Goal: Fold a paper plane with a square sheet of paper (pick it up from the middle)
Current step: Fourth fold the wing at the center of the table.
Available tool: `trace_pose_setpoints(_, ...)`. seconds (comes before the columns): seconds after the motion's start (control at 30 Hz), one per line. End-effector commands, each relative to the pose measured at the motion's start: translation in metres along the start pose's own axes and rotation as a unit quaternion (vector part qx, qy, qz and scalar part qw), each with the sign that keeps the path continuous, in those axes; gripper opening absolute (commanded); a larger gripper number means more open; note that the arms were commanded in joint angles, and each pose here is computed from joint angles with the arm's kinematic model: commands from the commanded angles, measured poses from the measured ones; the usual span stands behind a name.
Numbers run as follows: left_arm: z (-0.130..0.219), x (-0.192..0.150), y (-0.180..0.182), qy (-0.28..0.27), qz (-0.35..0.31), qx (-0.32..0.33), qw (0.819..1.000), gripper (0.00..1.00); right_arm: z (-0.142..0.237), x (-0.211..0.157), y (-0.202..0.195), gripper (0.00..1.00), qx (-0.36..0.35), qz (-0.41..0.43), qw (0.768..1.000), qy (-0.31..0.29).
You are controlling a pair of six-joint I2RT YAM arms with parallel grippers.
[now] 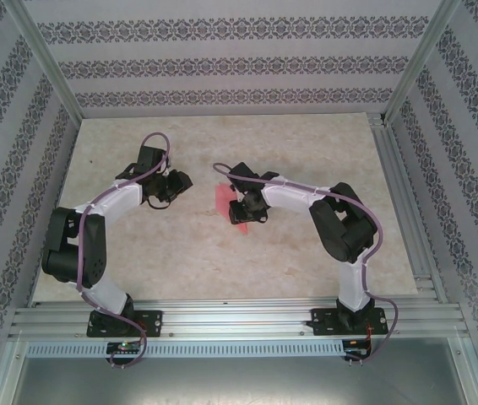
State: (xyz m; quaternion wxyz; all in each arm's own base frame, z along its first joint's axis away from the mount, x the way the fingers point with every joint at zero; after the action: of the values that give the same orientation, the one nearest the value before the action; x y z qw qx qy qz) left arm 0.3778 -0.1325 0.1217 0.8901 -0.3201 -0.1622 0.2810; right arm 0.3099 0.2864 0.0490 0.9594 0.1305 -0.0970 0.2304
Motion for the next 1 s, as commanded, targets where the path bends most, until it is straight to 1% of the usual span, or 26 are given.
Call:
trace_pose_setpoints(0.0, 0.000, -0.002, 0.000, 0.011, 0.014, -0.019, 1.000, 0.33, 0.010, 0.008, 0.007, 0.34, 0.043, -0.014, 0.999, -0.025)
trace_pose_setpoints(0.1, -0.002, -0.008, 0.001, 0.024, 0.023, -0.029, 0.999, 0.33, 0.011, 0.008, 0.008, 0.35, 0.059, -0.021, 0.998, -0.030)
trace_pose_setpoints(0.17, -0.004, -0.014, 0.001, 0.034, 0.031, -0.043, 0.998, 0.34, 0.012, 0.008, 0.006, 0.33, 0.066, -0.030, 0.997, -0.035)
trace_pose_setpoints(0.2, -0.005, -0.017, 0.001, 0.039, 0.035, -0.051, 0.997, 0.34, 0.012, 0.009, 0.005, 0.31, 0.075, -0.034, 0.996, -0.038)
trace_pose_setpoints(0.23, -0.006, -0.020, 0.001, 0.044, 0.039, -0.054, 0.997, 0.34, 0.013, 0.009, 0.004, 0.25, 0.087, -0.041, 0.994, -0.042)
trace_pose_setpoints(0.27, -0.006, -0.022, 0.001, 0.046, 0.038, -0.054, 0.997, 0.35, 0.013, 0.010, 0.002, 0.21, 0.097, -0.049, 0.993, -0.047)
trace_pose_setpoints(0.3, -0.006, -0.023, 0.002, 0.049, 0.039, -0.053, 0.997, 0.35, 0.013, 0.009, 0.001, 0.20, 0.107, -0.054, 0.992, -0.047)
trace_pose_setpoints(0.4, -0.007, -0.030, 0.001, 0.059, 0.039, -0.057, 0.996, 0.35, 0.014, 0.008, -0.003, 0.14, 0.130, -0.067, 0.988, -0.054)
trace_pose_setpoints(0.53, -0.013, -0.043, -0.004, 0.083, 0.047, -0.081, 0.992, 0.35, 0.016, 0.011, -0.005, 0.10, 0.172, -0.087, 0.979, -0.065)
trace_pose_setpoints(0.63, -0.017, -0.054, -0.010, 0.101, 0.058, -0.108, 0.987, 0.38, 0.020, 0.014, -0.005, 0.06, 0.214, -0.109, 0.967, -0.082)
trace_pose_setpoints(0.73, -0.019, -0.063, -0.012, 0.108, 0.062, -0.114, 0.986, 0.39, 0.022, 0.016, -0.009, 0.12, 0.240, -0.132, 0.957, -0.094)
trace_pose_setpoints(0.8, -0.021, -0.069, -0.014, 0.111, 0.058, -0.111, 0.986, 0.40, 0.024, 0.015, -0.013, 0.25, 0.241, -0.137, 0.956, -0.095)
trace_pose_setpoints(0.87, -0.022, -0.072, -0.015, 0.114, 0.054, -0.110, 0.986, 0.40, 0.029, 0.013, -0.019, 0.29, 0.224, -0.138, 0.959, -0.103)
trace_pose_setpoints(0.93, -0.024, -0.073, -0.014, 0.117, 0.059, -0.107, 0.986, 0.40, 0.036, 0.009, -0.023, 0.34, 0.197, -0.126, 0.967, -0.100)
trace_pose_setpoints(0.97, -0.024, -0.073, -0.013, 0.117, 0.060, -0.108, 0.985, 0.40, 0.038, 0.005, -0.027, 0.35, 0.179, -0.122, 0.972, -0.094)
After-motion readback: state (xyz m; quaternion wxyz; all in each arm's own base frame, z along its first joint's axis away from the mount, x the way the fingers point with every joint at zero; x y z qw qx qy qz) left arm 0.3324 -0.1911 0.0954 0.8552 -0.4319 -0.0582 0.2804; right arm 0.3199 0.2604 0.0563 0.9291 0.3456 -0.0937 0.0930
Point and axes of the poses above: each hand's point on the last joint's axis, 136 mm out from that joint toward the fingers, its own z axis back along the fingers, its own y axis along the line the jaws close on, x = y × z, the point moved 3 cm from there along z, back along the fingers, and after that the axes turned 9 degrees about z, right-handed, at the moved point
